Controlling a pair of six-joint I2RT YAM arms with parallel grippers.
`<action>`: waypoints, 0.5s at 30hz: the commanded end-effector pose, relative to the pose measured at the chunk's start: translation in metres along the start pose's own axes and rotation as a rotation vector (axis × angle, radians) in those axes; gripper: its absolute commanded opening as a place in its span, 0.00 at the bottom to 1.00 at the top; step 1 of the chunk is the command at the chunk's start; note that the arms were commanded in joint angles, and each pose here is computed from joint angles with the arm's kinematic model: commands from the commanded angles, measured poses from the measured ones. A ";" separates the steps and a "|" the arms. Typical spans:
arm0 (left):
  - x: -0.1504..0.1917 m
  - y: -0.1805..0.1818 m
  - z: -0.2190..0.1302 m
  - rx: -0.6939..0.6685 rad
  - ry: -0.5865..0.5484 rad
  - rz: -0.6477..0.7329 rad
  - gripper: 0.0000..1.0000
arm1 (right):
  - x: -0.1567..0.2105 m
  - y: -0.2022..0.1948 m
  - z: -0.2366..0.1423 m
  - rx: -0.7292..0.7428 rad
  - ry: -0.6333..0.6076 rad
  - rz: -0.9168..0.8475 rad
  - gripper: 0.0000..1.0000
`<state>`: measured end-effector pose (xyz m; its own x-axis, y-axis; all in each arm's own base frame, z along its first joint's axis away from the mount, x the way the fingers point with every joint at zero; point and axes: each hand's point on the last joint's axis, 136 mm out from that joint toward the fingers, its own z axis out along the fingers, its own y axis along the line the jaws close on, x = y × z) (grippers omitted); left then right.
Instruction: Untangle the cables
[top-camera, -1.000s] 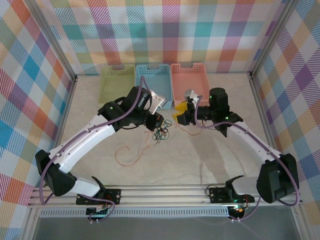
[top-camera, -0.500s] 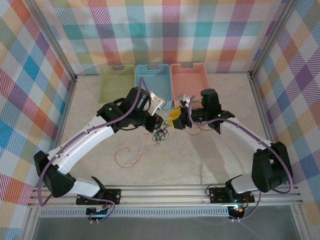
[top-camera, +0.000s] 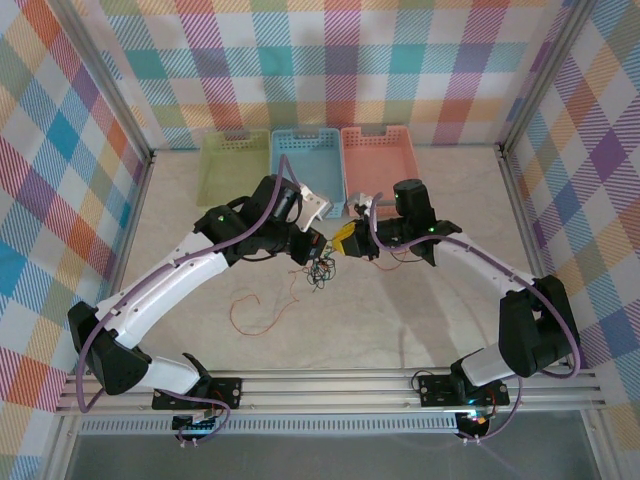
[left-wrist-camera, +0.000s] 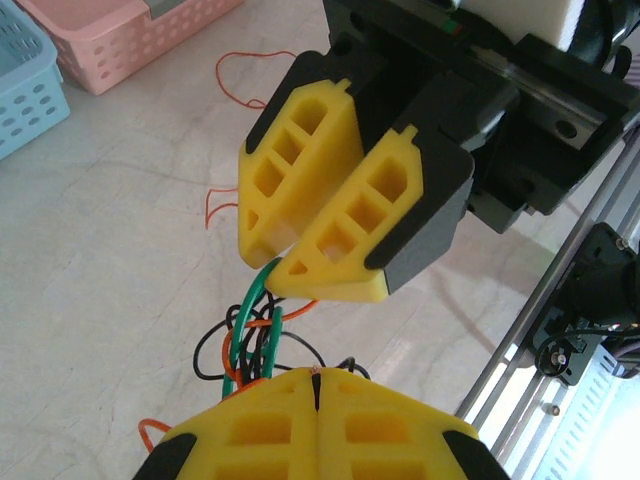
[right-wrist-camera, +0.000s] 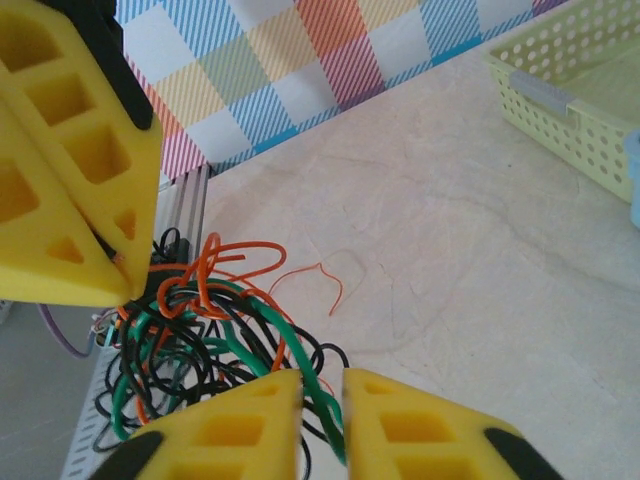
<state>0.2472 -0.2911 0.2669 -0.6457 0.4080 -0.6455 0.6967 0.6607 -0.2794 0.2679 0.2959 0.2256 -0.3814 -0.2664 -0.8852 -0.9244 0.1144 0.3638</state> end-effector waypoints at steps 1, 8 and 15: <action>-0.001 -0.008 -0.005 0.024 -0.023 0.038 0.00 | -0.013 0.011 0.002 -0.048 -0.025 -0.052 0.14; -0.001 -0.006 -0.005 0.015 -0.022 0.037 0.00 | -0.012 0.011 0.002 -0.028 -0.025 -0.067 0.00; -0.003 -0.003 -0.007 -0.006 -0.035 0.030 0.00 | -0.013 0.008 -0.005 0.060 -0.034 -0.106 0.00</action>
<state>0.2472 -0.2902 0.2645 -0.6484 0.4103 -0.6413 0.6943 0.6642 -0.2770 0.2680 0.2974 0.2292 -0.3501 -0.2644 -0.8986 -0.9359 0.1393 0.3236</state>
